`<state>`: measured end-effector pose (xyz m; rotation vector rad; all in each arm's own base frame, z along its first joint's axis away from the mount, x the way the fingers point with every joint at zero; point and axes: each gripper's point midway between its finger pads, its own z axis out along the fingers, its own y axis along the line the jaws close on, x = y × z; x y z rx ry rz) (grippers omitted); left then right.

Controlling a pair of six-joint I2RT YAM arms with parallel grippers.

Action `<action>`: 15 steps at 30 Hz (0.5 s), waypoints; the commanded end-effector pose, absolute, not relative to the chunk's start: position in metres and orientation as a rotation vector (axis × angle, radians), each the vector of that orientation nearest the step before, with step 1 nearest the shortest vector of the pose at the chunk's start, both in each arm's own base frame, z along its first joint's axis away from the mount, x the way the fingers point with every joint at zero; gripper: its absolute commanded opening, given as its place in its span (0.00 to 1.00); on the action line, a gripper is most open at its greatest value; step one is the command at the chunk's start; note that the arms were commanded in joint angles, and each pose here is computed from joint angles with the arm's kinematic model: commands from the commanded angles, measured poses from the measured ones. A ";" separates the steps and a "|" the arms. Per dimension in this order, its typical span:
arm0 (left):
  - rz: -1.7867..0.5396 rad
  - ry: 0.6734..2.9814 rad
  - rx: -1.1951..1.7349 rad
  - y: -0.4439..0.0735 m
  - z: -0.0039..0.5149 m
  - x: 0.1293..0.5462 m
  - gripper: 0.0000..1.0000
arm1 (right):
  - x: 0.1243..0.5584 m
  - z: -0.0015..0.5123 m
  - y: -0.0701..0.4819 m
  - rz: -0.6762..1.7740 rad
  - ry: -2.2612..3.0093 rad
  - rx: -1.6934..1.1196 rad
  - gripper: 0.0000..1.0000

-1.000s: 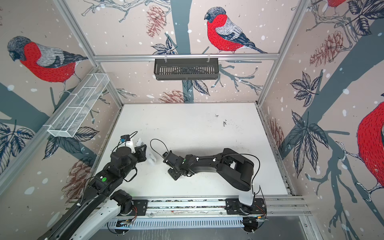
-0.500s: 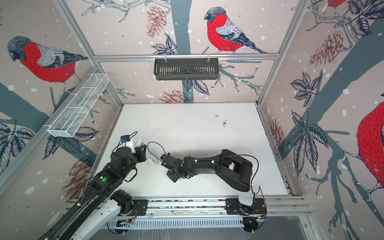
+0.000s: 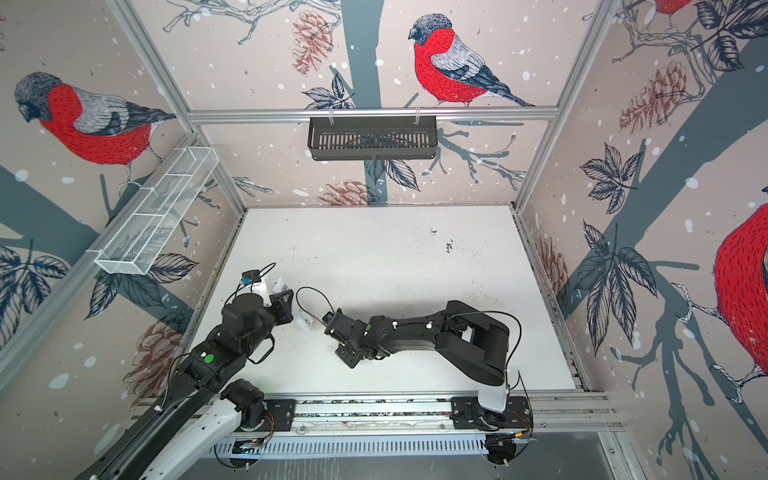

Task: Load the batteries into the remote control
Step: 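Lower the open right gripper over the two orange batteries, then grasp and lift an orange battery with the right gripper while the left raises the remote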

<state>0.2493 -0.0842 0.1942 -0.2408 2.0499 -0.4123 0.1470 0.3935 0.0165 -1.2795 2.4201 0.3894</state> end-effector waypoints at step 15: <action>-0.681 1.985 -0.074 -0.132 0.210 0.256 0.00 | 0.136 0.035 0.362 0.416 2.444 -1.265 0.13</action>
